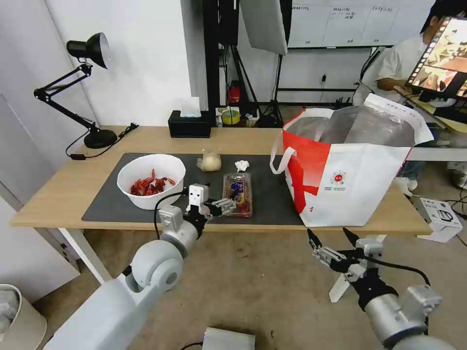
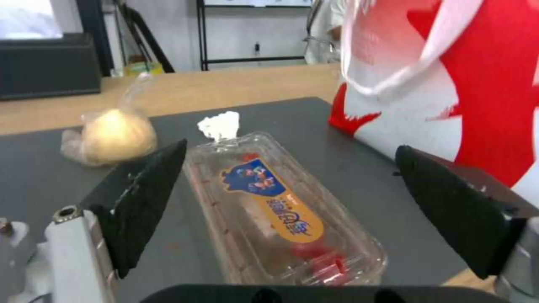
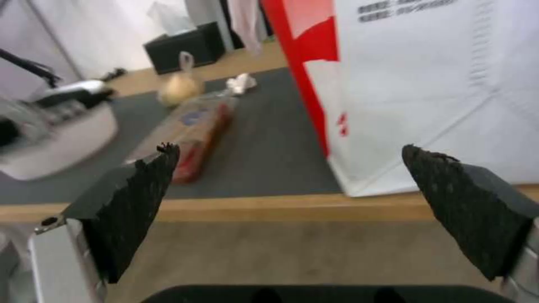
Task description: Pick up the trash from the table and place it into the takeout bag.
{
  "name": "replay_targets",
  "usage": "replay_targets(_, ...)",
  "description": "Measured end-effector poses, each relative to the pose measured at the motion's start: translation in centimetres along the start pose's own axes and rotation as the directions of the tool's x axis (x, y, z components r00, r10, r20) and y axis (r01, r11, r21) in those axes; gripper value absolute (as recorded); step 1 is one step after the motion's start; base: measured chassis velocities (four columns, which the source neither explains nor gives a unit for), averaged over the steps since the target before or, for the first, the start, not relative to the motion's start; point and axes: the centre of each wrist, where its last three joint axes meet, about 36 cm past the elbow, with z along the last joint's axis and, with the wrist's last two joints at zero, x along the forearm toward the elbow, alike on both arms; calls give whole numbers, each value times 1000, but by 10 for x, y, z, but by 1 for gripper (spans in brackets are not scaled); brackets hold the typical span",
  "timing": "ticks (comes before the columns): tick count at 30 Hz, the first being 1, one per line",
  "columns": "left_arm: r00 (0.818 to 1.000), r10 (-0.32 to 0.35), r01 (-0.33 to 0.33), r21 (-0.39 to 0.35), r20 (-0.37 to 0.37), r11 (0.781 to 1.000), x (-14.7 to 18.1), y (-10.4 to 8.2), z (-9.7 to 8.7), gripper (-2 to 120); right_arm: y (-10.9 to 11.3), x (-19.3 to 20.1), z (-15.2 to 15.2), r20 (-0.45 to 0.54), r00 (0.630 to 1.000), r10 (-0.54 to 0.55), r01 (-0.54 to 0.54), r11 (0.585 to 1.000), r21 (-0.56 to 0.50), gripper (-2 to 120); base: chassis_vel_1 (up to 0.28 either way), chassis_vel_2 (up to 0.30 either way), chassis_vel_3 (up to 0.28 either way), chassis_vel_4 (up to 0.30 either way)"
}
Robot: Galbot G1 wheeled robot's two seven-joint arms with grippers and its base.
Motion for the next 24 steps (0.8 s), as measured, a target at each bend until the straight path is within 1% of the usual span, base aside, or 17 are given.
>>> replay_targets(3, 1000, 23, -23, -41, -1, 999, -11, 5, 4, 100, 0, -8, -6, -39, 997, -66, 61, 993, -104, 100, 0, 0, 0, 0)
replay_targets(4, 1000, 23, -23, -41, -1, 999, -11, 5, 4, 100, 0, -8, -6, -39, 997, -66, 61, 993, -104, 100, 0, 0, 0, 0)
replay_targets(6, 999, 39, -39, -57, -3, 998, -17, 9, 6, 99, 0, -15, -9, -67, 992, -111, 99, 981, -166, 100, 0, 0, 0, 0)
replay_targets(7, 999, 52, -53, -63, -6, 997, -21, 11, 10, 96, 0, -20, -10, -79, 987, -138, 120, 973, -197, 100, 0, 0, 0, 0)
replay_targets(8, 999, 52, -53, -63, -6, 997, -21, 11, 10, 96, 0, -20, -10, -79, 987, -138, 120, 973, -197, 100, 0, 0, 0, 0)
replay_targets(11, 997, 69, -70, -72, -21, 995, -27, 14, 18, 81, -3, -35, -13, -76, 978, -192, 167, 951, -259, 100, 0, 0, 0, 0)
replay_targets(12, 997, 69, -70, -72, -21, 995, -27, 14, 18, 81, -3, -35, -13, -76, 978, -192, 167, 951, -259, 100, 0, 0, 0, 0)
replay_targets(15, 995, 90, -93, -73, -37, 993, -31, 17, 23, 66, -5, -52, -19, -62, 972, -226, 199, 935, -292, 100, 0, 0, 0, 0)
replay_targets(16, 995, 90, -93, -73, -37, 993, -31, 17, 23, 66, -5, -52, -19, -62, 972, -226, 199, 935, -292, 100, 0, 0, 0, 0)
replay_targets(17, 994, 96, -99, -74, -42, 992, -32, 19, 25, 61, -5, -58, -22, -59, 972, -227, 199, 932, -304, 100, 0, 0, 0, 0)
replay_targets(19, 993, 104, -108, -75, -56, 991, -33, 23, 29, 53, -4, -67, -26, -63, 979, -195, 166, 936, -311, 100, 0, 0, 0, 0)
replay_targets(20, 993, 104, -108, -75, -56, 991, -33, 23, 29, 53, -4, -67, -26, -63, 979, -195, 166, 936, -311, 100, 0, 0, 0, 0)
replay_targets(21, 992, 108, -112, -76, -63, 991, -33, 26, 32, 46, -4, -73, -25, -65, 983, -174, 146, 940, -308, 100, 0, 0, 0, 0)
replay_targets(23, 991, 109, -114, -75, -71, 991, -32, 30, 36, 39, -5, -80, -23, -64, 986, -151, 126, 947, -295, 100, 0, 0, 0, 0)
replay_targets(24, 991, 109, -114, -75, -71, 991, -32, 30, 36, 39, -5, -80, -23, -64, 986, -151, 126, 947, -295, 100, 0, 0, 0, 0)
